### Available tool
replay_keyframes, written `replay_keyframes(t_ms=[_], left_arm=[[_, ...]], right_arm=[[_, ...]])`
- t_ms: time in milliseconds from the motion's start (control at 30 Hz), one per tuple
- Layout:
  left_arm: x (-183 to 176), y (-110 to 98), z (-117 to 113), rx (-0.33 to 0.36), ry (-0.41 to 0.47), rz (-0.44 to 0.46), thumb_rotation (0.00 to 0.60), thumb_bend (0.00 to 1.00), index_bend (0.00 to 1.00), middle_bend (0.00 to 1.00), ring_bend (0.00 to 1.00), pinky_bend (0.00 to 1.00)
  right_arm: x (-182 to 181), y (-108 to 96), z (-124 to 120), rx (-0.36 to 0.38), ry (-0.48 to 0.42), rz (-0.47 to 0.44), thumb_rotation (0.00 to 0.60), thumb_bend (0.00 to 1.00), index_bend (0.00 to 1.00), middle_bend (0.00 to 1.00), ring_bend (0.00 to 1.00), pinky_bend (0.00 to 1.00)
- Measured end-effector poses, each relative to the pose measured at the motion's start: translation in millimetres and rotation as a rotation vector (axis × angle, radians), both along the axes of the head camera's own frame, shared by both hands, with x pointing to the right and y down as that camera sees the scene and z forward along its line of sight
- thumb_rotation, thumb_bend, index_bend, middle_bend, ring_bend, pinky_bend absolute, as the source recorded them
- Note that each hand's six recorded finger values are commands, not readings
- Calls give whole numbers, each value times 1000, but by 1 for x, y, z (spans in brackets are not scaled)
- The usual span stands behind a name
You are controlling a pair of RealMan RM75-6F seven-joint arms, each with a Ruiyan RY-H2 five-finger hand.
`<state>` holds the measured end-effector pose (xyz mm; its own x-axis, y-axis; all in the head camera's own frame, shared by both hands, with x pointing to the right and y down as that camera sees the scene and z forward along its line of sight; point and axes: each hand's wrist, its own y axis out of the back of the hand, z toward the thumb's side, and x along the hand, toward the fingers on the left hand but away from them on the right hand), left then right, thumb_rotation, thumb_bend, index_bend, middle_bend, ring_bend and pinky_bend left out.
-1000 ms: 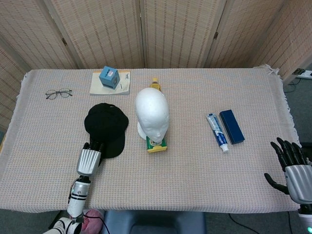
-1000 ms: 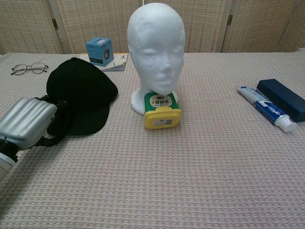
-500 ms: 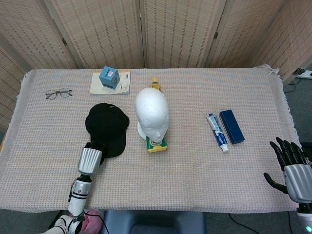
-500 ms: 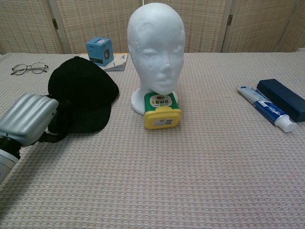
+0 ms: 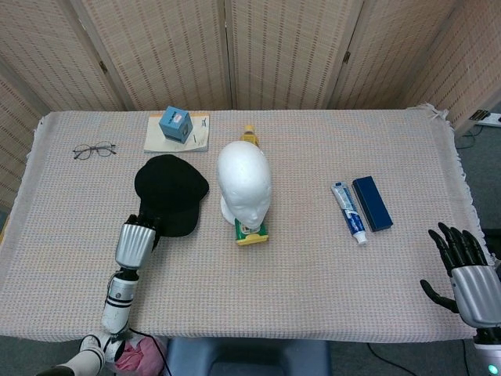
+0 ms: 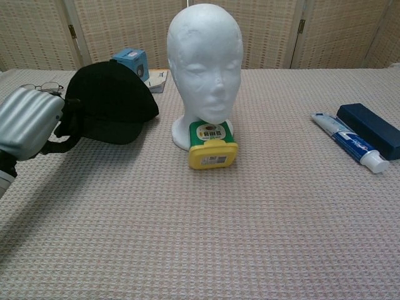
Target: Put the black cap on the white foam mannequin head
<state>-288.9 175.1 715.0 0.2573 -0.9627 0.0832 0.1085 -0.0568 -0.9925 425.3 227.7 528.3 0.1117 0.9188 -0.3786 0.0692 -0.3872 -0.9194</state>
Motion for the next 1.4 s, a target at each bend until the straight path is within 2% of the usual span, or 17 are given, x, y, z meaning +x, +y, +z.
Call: replay_keyframes(t_ms=[333, 467, 900, 1400], left_arm=[[-10, -7, -8, 38, -7, -19, 600, 500, 710, 841, 588, 704], [-15, -12, -17, 77, 3, -35, 600, 501, 714, 851, 596, 709], [-50, -39, -66, 271, 79, -179, 600, 501, 717, 857, 599, 711], [-58, -65, -122, 439, 88, -176, 600, 502, 722, 860, 601, 717]], right_arm=[[-1, 0, 2, -8, 4, -3, 600, 185, 0, 0, 0, 0], [-1, 0, 3, -9, 6, -3, 600, 184, 0, 0, 0, 0], [-4, 3, 2, -9, 8, -8, 600, 187, 0, 0, 0, 0], [-6, 5, 2, -10, 7, -14, 600, 203, 0, 0, 0, 0]])
